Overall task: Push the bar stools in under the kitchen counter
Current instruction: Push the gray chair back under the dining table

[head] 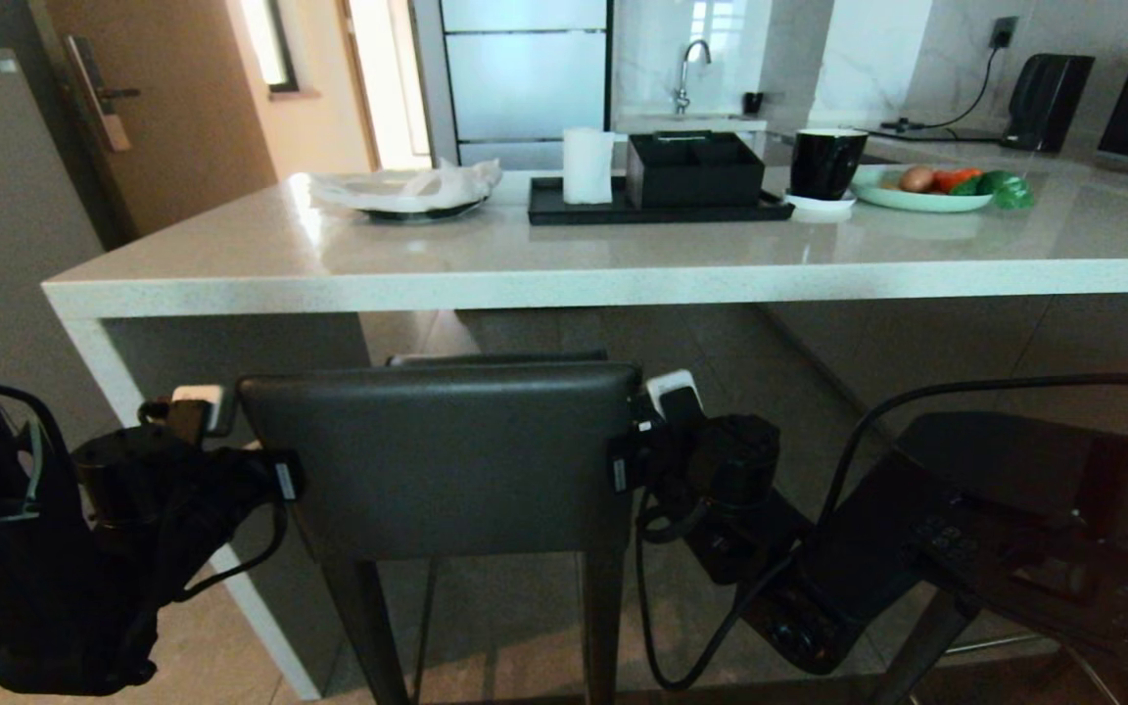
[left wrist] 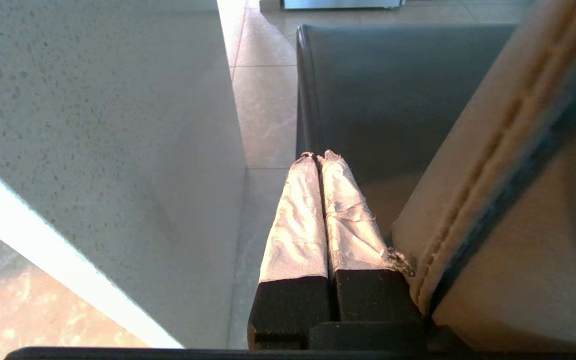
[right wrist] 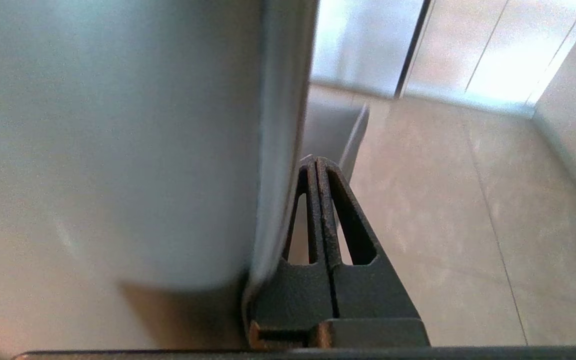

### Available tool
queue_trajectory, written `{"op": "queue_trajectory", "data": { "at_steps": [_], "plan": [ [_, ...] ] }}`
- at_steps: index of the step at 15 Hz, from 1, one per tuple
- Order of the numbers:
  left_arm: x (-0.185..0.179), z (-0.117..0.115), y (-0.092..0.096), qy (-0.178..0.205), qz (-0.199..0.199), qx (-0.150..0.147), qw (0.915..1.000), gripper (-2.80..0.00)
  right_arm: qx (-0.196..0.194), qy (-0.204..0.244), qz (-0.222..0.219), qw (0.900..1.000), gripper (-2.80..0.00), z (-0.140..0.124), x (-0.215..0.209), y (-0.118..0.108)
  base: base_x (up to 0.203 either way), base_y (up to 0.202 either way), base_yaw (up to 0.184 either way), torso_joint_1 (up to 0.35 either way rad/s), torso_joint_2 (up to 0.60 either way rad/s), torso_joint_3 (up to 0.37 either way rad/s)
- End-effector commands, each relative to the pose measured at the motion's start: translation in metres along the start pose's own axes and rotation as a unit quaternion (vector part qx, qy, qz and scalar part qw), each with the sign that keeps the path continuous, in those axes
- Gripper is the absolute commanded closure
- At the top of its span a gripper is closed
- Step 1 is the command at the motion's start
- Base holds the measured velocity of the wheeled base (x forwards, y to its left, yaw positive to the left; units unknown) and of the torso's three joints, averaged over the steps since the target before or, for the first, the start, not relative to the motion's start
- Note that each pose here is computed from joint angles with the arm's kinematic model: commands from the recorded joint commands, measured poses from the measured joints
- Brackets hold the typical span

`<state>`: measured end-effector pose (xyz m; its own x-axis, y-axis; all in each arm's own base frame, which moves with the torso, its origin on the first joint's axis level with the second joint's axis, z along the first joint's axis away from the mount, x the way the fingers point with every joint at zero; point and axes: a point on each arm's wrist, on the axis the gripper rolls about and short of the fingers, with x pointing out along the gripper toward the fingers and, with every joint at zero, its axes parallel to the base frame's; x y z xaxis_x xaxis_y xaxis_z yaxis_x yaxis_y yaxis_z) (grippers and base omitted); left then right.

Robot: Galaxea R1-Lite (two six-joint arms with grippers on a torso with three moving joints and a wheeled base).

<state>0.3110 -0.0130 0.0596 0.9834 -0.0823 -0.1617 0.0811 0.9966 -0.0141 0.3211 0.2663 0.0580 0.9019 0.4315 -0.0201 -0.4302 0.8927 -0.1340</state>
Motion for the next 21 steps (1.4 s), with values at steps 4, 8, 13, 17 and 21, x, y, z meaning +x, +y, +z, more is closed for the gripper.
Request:
{"op": "queue_trajectory", "data": {
  "at_steps": [4,8,13,17,21],
  "plan": [
    [-0.014,0.012,0.012,-0.019,0.022,-0.002,0.9996,0.00,0.007,-0.011,-0.041,0.999,0.00,0.018,-0.014,-0.035,0.000,0.000,0.000,0.000,0.00,0.000],
    [-0.028,0.020,0.015,-0.027,0.029,-0.004,0.9992,0.00,0.014,-0.033,-0.079,0.996,0.00,0.043,-0.029,-0.068,0.000,0.000,0.000,0.000,0.00,0.000],
    [-0.039,0.030,0.042,-0.046,0.075,-0.007,0.9961,0.00,0.022,-0.031,-0.088,0.995,0.00,0.057,-0.069,-0.082,0.000,0.000,0.000,0.000,0.00,0.000],
    [-0.106,0.017,0.056,-0.001,0.065,-0.025,0.9976,0.00,0.019,0.061,-0.123,0.990,0.00,0.036,-0.136,-0.101,0.000,0.000,0.000,0.000,0.00,0.000],
    [-0.156,0.046,0.042,-0.085,0.042,-0.012,0.9955,0.00,0.033,0.071,-0.199,0.977,0.00,0.042,-0.207,-0.123,0.000,0.000,0.000,0.000,0.00,0.000]
  ]
}}
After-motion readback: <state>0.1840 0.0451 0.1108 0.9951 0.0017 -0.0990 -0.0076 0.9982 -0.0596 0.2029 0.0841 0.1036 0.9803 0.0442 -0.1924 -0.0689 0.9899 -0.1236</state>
